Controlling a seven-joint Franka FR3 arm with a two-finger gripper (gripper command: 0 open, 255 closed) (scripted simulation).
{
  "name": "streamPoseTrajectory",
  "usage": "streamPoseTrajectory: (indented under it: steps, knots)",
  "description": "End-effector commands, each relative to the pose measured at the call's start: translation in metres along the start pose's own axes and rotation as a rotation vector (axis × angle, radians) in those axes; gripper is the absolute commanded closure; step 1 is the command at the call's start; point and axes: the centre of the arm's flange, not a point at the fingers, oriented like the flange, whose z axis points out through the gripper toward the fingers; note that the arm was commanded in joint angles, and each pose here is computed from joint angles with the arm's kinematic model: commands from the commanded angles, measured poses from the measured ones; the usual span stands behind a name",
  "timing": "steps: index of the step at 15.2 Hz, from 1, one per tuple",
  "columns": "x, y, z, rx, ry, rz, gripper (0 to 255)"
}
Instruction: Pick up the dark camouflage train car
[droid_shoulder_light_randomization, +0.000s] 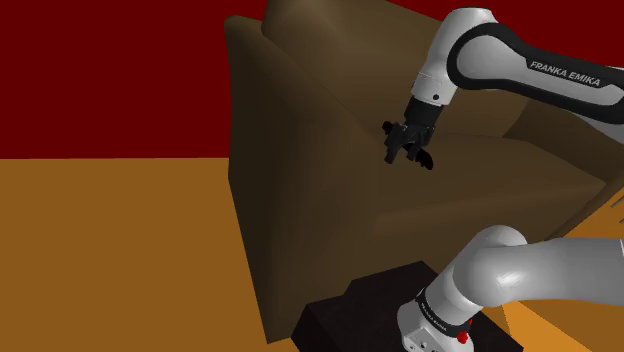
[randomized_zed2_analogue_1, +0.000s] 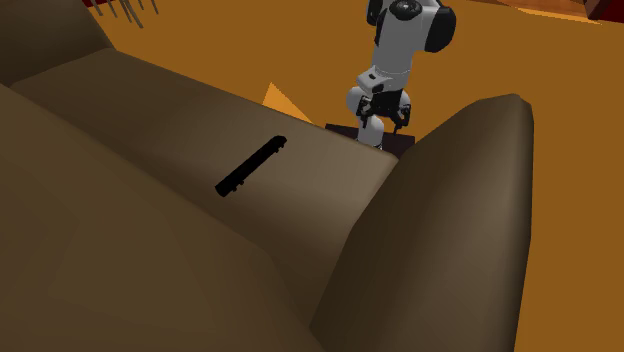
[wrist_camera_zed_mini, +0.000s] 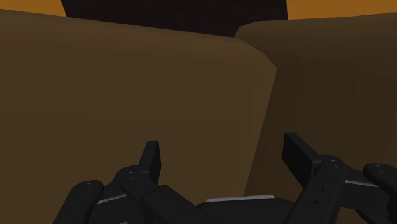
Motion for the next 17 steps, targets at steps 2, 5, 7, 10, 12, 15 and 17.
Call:
streamPoseTrajectory:
  steps: [2, 5, 7, 10, 12, 15, 17]
  knots:
    - [0.007, 0.011, 0.001, 0.0, 0.002, 0.006, 0]
    - [0.029, 0.043, 0.006, 0.0, 0.007, 0.025, 0]
    - [0.043, 0.065, 0.009, 0.0, 0.011, 0.037, 0]
    - [0.063, 0.098, 0.013, -0.001, 0.016, 0.056, 0]
    - [0.077, 0.12, 0.015, -0.001, 0.019, 0.068, 0]
    - [0.096, 0.154, 0.019, -0.001, 0.025, 0.087, 0]
    - [0.109, 0.176, 0.022, -0.001, 0.028, 0.099, 0]
